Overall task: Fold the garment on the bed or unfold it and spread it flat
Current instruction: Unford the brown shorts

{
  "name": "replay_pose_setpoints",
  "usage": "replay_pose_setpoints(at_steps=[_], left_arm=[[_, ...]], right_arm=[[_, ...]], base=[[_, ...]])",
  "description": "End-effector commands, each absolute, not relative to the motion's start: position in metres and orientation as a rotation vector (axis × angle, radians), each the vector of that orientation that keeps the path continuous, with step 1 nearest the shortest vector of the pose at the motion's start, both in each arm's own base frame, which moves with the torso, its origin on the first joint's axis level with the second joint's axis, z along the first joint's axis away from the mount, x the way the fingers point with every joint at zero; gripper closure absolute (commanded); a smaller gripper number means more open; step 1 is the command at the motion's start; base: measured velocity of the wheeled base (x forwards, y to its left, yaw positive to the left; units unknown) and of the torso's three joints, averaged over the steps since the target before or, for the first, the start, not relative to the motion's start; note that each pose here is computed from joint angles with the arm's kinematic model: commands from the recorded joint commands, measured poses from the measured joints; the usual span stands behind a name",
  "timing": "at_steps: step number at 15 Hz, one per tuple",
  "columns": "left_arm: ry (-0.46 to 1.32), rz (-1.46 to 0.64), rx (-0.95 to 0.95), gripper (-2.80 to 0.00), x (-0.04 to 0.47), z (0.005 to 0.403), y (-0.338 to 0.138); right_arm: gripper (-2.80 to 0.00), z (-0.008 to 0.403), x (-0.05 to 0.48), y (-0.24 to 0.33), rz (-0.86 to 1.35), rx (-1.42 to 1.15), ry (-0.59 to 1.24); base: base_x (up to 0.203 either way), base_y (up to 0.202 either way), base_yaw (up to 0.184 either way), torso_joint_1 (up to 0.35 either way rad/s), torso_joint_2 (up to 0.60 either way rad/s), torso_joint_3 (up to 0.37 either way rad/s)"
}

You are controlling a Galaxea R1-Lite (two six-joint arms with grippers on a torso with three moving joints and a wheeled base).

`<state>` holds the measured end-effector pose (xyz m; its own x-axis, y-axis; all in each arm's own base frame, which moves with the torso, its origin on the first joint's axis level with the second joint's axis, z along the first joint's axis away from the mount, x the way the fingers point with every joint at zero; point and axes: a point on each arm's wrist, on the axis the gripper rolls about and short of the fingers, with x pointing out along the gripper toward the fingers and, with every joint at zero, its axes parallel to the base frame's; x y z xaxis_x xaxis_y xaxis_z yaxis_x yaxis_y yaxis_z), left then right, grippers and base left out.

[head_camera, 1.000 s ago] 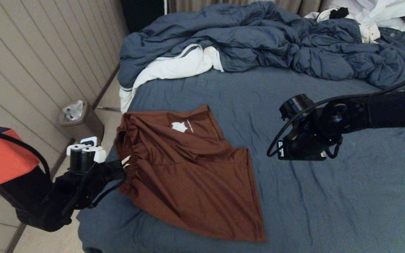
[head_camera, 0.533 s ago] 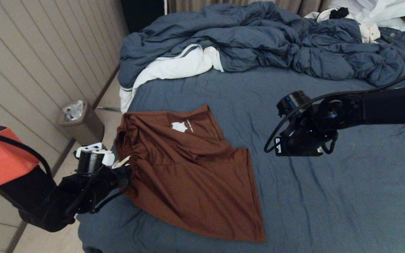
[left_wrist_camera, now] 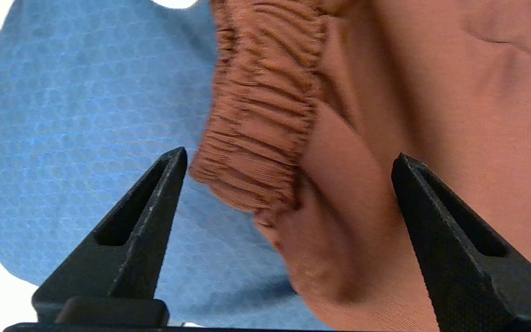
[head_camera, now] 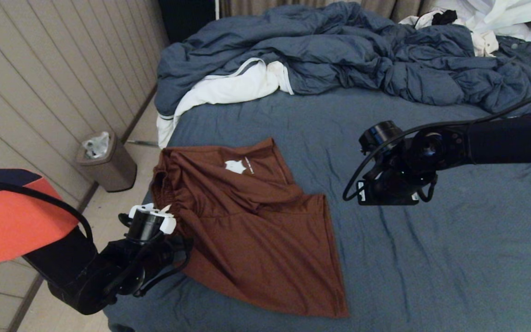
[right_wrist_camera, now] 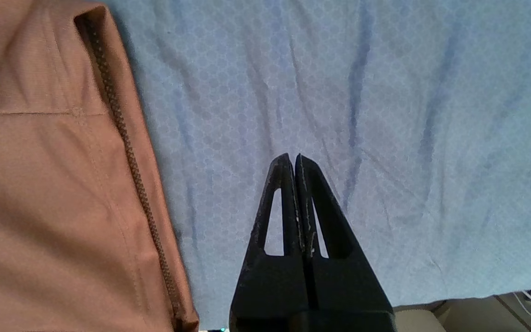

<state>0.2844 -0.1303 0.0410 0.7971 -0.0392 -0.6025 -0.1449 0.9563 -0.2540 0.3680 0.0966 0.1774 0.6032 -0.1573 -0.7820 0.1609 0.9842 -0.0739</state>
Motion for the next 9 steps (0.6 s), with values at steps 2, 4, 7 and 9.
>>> replay_pose_setpoints(at_steps=[2, 4, 7, 9], left_arm=[[0.650, 0.061, -0.304, -2.80, 0.2854, 0.0383, -0.1324], [0.649, 0.064, -0.308, 0.00, 0.2857, 0.0381, -0.1326], [0.653, 0.071, -0.304, 0.00, 0.2880, 0.0338, -0.1332], [0.656, 0.072, -0.305, 0.00, 0.2872, 0.0332, -0.1332]], right_arm=[[0.00, 0.1795, 0.3678, 0.0974, -0.183, 0.006, 0.899], [0.00, 0.1796, 0.3674, 0.0974, -0.183, 0.006, 0.900], [0.00, 0.1793, 0.3667, 0.0995, -0.178, 0.004, 0.901], [0.00, 0.1805, 0.3665, 0.1018, -0.172, 0.000, 0.896]], base=[[0.000, 0.000, 0.000, 0.000, 0.00, 0.000], [0.000, 0.000, 0.000, 0.000, 0.00, 0.000], [0.000, 0.000, 0.000, 0.000, 0.00, 0.000], [0.000, 0.000, 0.000, 0.000, 0.00, 0.000]])
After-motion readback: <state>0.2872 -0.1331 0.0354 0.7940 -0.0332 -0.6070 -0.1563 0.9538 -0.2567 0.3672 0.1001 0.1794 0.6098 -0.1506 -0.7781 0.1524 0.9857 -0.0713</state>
